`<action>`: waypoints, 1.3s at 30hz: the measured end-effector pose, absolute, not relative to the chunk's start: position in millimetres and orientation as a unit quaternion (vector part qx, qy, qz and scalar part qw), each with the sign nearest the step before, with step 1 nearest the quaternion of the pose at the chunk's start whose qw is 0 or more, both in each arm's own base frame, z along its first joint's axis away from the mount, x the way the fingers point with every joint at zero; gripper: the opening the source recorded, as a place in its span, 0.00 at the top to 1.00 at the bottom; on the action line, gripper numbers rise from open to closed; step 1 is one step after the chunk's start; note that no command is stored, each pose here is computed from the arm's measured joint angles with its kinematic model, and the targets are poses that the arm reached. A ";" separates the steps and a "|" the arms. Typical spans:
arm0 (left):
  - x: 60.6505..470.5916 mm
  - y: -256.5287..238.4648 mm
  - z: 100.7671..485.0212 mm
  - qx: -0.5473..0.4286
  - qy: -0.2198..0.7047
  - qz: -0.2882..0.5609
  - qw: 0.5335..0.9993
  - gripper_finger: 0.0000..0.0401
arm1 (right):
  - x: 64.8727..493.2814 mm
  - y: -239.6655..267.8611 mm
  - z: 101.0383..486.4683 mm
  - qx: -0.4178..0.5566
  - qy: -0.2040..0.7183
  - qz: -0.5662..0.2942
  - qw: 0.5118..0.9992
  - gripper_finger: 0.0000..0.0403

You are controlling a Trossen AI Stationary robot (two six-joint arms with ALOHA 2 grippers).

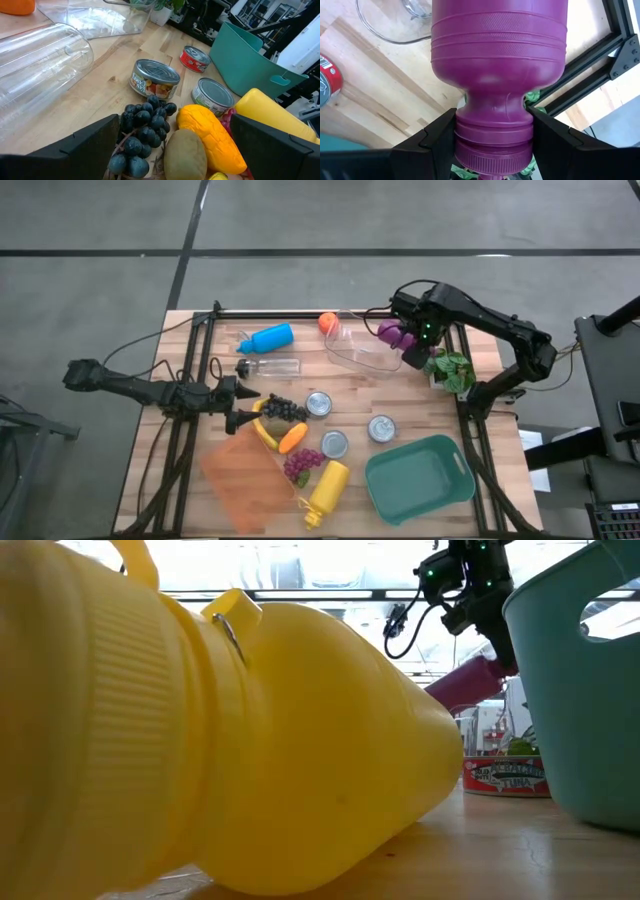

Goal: Pick & Place Food Item
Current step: Put the purple water bottle into the transparent bin

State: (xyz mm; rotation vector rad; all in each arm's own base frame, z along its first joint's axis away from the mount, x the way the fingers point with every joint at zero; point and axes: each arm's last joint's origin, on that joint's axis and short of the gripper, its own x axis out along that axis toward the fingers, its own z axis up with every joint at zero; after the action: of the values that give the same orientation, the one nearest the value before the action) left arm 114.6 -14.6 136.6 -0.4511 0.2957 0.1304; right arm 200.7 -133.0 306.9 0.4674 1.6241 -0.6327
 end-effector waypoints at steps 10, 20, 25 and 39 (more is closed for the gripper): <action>114.6 -14.6 136.5 -0.223 0.146 0.064 0.962 0.04 | 201.9 -133.9 313.3 0.197 0.699 -0.274 0.630 0.50; 114.6 -14.6 136.6 -0.223 0.146 0.064 0.962 0.04 | 206.5 -136.8 310.1 0.190 0.705 -0.268 0.628 0.50; 114.6 -14.6 136.6 -0.223 0.146 0.065 0.962 0.04 | 219.3 -144.9 302.0 0.189 0.715 -0.262 0.620 0.50; 114.6 -14.5 136.5 -0.223 0.146 0.064 0.962 0.04 | 271.7 -177.8 291.5 0.168 0.731 -0.232 0.619 0.50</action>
State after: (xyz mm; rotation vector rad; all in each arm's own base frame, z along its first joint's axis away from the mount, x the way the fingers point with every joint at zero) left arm 114.6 -14.5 136.5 -0.4510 0.2960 0.1306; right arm 271.7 -177.8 291.5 0.3867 1.6817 -0.5341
